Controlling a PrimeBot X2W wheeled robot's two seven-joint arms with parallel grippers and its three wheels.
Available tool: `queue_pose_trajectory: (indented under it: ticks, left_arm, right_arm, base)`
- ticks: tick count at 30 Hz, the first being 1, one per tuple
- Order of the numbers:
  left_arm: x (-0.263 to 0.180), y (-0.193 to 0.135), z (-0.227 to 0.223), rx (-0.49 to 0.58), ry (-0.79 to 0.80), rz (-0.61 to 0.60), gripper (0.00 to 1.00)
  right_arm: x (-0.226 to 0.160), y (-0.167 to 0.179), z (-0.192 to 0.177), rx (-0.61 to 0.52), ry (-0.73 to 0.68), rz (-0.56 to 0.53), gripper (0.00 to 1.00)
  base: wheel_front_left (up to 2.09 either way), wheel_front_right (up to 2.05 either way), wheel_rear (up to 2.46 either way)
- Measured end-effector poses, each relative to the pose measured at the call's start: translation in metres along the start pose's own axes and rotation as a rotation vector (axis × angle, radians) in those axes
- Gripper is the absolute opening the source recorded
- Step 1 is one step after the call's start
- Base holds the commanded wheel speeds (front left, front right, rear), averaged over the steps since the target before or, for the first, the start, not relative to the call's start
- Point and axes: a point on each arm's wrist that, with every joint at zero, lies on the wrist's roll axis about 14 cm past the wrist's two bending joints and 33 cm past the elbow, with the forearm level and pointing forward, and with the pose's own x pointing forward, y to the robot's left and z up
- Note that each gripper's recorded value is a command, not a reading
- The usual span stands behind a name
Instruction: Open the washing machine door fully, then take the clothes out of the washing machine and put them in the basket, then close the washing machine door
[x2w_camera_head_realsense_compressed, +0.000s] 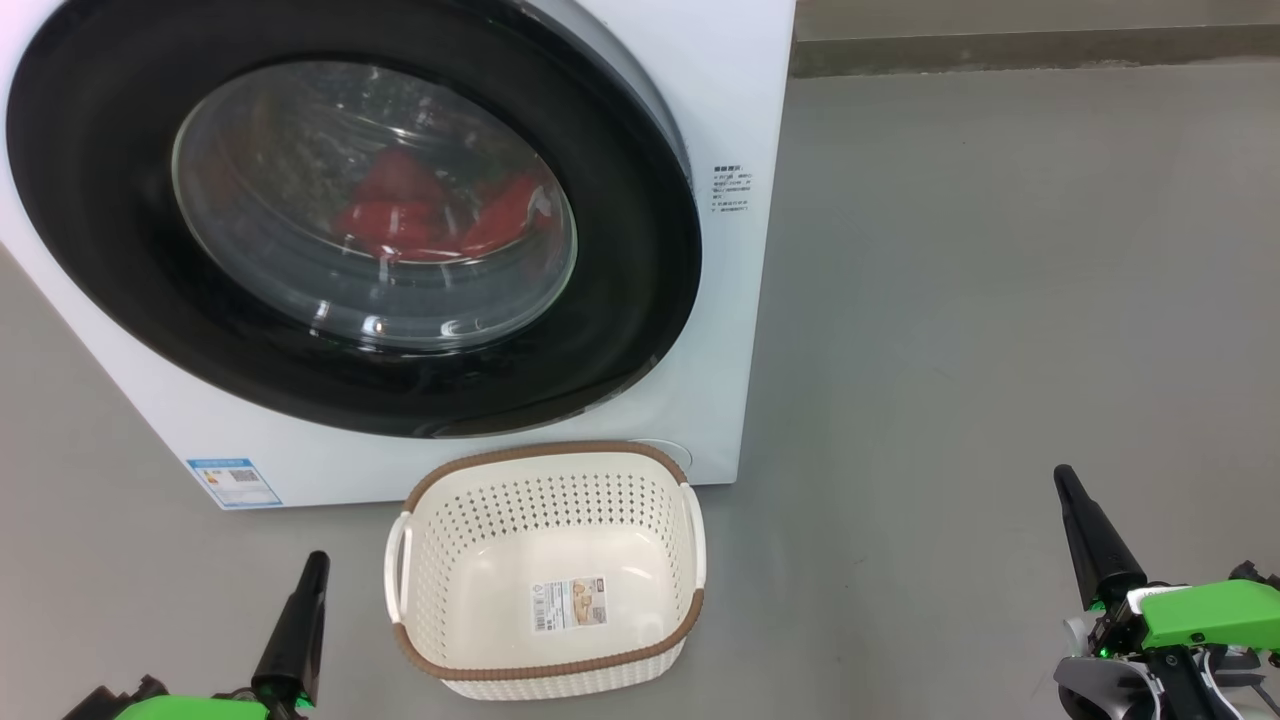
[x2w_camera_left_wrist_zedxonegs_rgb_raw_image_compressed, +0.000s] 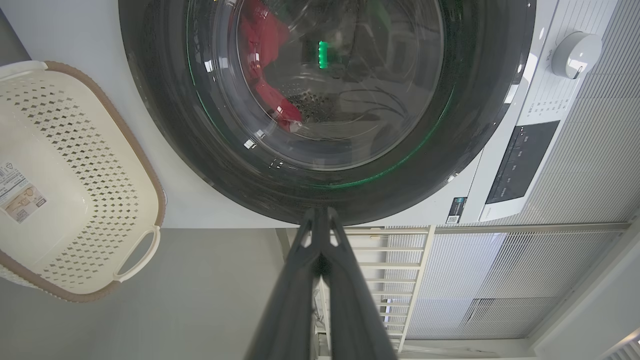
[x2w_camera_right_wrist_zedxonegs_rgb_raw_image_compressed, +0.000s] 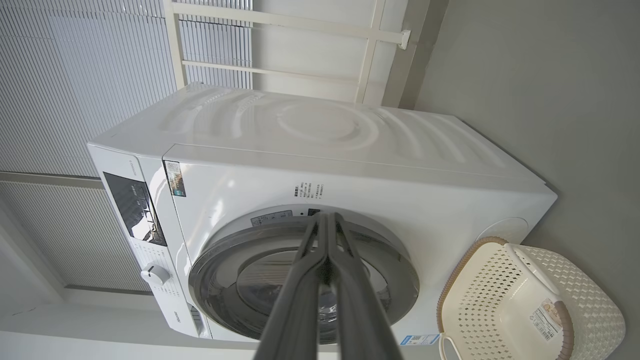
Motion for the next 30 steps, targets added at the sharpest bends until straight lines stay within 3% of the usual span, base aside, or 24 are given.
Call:
queue_pose_trajectory:
  ticks: [8,9,17,30]
  left_arm:
    - [0.0,0.0,-0.001,-0.001,0.006,0.0,0.0]
    - [0.0,0.0,-0.001,-0.001,0.006,0.0,1.0]
    - [-0.016,0.038,-0.008,-0.028,0.008,0.112,1.0]
    - [-0.016,0.034,-0.004,0.034,-0.017,0.101,1.0]
  right_arm:
    - [0.0,0.0,0.0,0.0,0.002,0.0,0.0]
    - [0.0,0.0,0.0,0.0,0.002,0.0,1.0]
    - [-0.019,-0.043,-0.007,0.03,0.002,-0.125,1.0]
    - [-0.018,-0.041,-0.012,-0.055,0.01,-0.123,1.0]
  base:
    - [0.0,0.0,0.0]
    - [0.0,0.0,0.0]
    - [0.0,0.0,0.0]
    - [0.0,0.0,0.0]
